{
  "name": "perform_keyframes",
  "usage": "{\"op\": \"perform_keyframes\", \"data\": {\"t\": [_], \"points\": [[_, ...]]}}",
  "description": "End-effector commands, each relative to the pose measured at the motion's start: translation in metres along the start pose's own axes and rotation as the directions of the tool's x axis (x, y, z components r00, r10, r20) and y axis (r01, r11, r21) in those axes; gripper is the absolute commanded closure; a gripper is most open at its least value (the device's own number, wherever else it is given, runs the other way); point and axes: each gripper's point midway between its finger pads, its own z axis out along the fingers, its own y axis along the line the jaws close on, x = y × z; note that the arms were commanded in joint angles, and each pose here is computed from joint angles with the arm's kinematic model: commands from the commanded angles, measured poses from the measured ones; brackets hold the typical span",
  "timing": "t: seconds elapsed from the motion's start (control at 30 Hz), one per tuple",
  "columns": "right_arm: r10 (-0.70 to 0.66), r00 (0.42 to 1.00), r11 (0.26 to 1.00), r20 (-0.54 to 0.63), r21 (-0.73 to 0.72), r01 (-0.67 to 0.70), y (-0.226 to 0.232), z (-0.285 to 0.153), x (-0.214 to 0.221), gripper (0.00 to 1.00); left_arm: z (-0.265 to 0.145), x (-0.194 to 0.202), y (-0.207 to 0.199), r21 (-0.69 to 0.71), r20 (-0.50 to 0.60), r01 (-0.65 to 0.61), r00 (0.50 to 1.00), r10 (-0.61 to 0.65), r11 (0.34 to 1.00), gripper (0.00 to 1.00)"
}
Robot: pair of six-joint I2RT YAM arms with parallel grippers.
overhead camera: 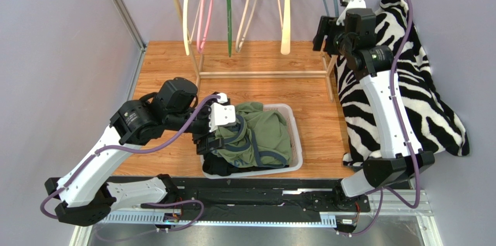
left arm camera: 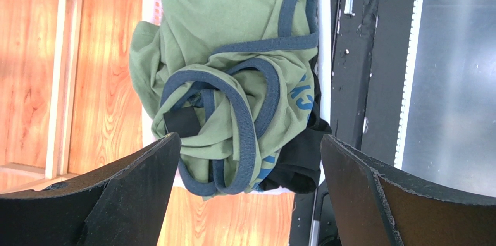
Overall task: Remove the tank top from the hanger
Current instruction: Place the hanger at the clothesline.
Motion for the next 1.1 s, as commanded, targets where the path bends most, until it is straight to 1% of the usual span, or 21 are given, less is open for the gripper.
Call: {"op": "perform_keyframes", "data": {"t": [0.0,0.07,0.17,0.27,0.3,0.33,0.4,0.43,0.47,0.5,0.57,0.6,0.63,0.7,0.77,0.87,0.9,0.93,0.97,1.0,1.07], "points": [[0.003,0.983,1.0,0.185,0.012,-0.005,-0.01,-0.055,-0.028,0.22,-0.01,-0.003,0.002,-0.025,0.058,0.025,0.998,-0.023,0.999,0.01],[-0.008,0.973,0.999,0.23,-0.029,0.016,-0.004,-0.08,-0.032,0.2,-0.002,0.008,0.01,-0.055,0.027,0.033,0.999,-0.032,0.998,0.01],[-0.022,0.97,0.992,0.243,-0.112,0.05,0.013,-0.108,-0.023,0.19,0.009,0.024,0.017,-0.073,-0.015,0.041,0.999,-0.043,0.996,0.01],[-0.031,0.974,0.966,0.223,-0.244,0.087,0.044,-0.121,-0.001,0.22,0.019,0.044,0.023,-0.087,-0.066,0.054,0.996,-0.06,0.995,0.01],[-0.047,0.982,0.95,0.184,-0.296,0.101,0.054,-0.12,0.024,0.24,0.018,0.052,0.029,-0.102,-0.075,0.076,0.994,-0.083,0.992,0.01],[-0.072,0.982,0.921,0.177,-0.367,0.134,0.076,-0.124,0.037,0.24,0.021,0.058,0.027,-0.079,-0.078,0.098,0.991,-0.104,0.992,0.01],[-0.152,0.982,0.894,0.108,-0.409,0.183,0.093,-0.112,0.081,0.25,0.016,0.069,0.038,-0.093,-0.073,0.161,0.983,-0.168,0.982,0.01],[-0.177,0.981,0.867,0.084,-0.458,0.196,0.11,-0.113,0.1,0.25,0.016,0.069,0.035,-0.054,-0.054,0.193,0.979,-0.196,0.98,0.01],[-0.187,0.98,0.856,0.064,-0.479,0.195,0.116,-0.11,0.112,0.25,0.017,0.072,0.037,-0.051,-0.051,0.207,0.976,-0.209,0.977,0.01],[-0.202,0.979,0.846,0.016,-0.502,0.183,0.119,-0.103,0.139,0.24,0.017,0.076,0.042,-0.055,-0.054,0.23,0.971,-0.233,0.972,0.01],[-0.165,0.986,0.817,0.03,-0.556,0.154,0.134,-0.101,0.146,0.22,0.022,0.082,0.041,-0.042,-0.067,0.242,0.967,-0.245,0.969,0.01],[-0.176,0.984,0.815,0.002,-0.561,0.146,0.134,-0.092,0.164,0.21,0.024,0.081,0.038,-0.025,-0.058,0.247,0.967,-0.248,0.969,0.01],[-0.149,0.988,0.803,0.025,-0.58,0.136,0.142,-0.088,0.16,0.21,0.026,0.08,0.039,-0.022,-0.045,0.246,0.968,-0.246,0.969,0.01],[-0.135,0.991,0.783,0.012,-0.612,0.114,0.153,-0.079,0.169,0.22,0.029,0.077,0.04,-0.024,-0.022,0.262,0.965,-0.263,0.965,0.01],[-0.109,0.994,0.759,-0.003,-0.646,0.081,0.171,-0.063,0.176,0.25,0.036,0.076,0.047,-0.038,-0.001,0.282,0.959,-0.282,0.959,0.01],[-0.104,0.994,0.738,-0.012,-0.671,0.069,0.193,-0.046,0.186,0.35,0.045,0.079,0.057,-0.054,-0.011,0.317,0.948,-0.318,0.947,0.01],[-0.105,0.994,0.73,-0.017,-0.68,0.065,0.199,-0.043,0.189,0.42,0.049,0.081,0.058,-0.047,-0.023,0.331,0.943,-0.332,0.943,0.01],[-0.1,0.995,0.715,-0.008,-0.696,0.066,0.208,-0.042,0.19,0.47,0.05,0.081,0.059,-0.044,-0.026,0.337,0.941,-0.339,0.94,0.01],[-0.108,0.994,0.72,-0.033,-0.692,0.056,0.211,-0.034,0.201,0.51,0.05,0.082,0.058,-0.041,-0.031,0.346,0.937,-0.347,0.937,0.01],[-0.112,0.993,0.72,-0.038,-0.691,0.054,0.212,-0.032,0.207,0.6,0.051,0.082,0.058,-0.039,-0.035,0.352,0.935,-0.354,0.935,0.01],[-0.13,0.988,0.726,-0.077,-0.687,0.042,0.211,-0.026,0.229,0.68,0.05,0.081,0.058,-0.042,-0.03,0.356,0.933,-0.358,0.933,0.01]]}}
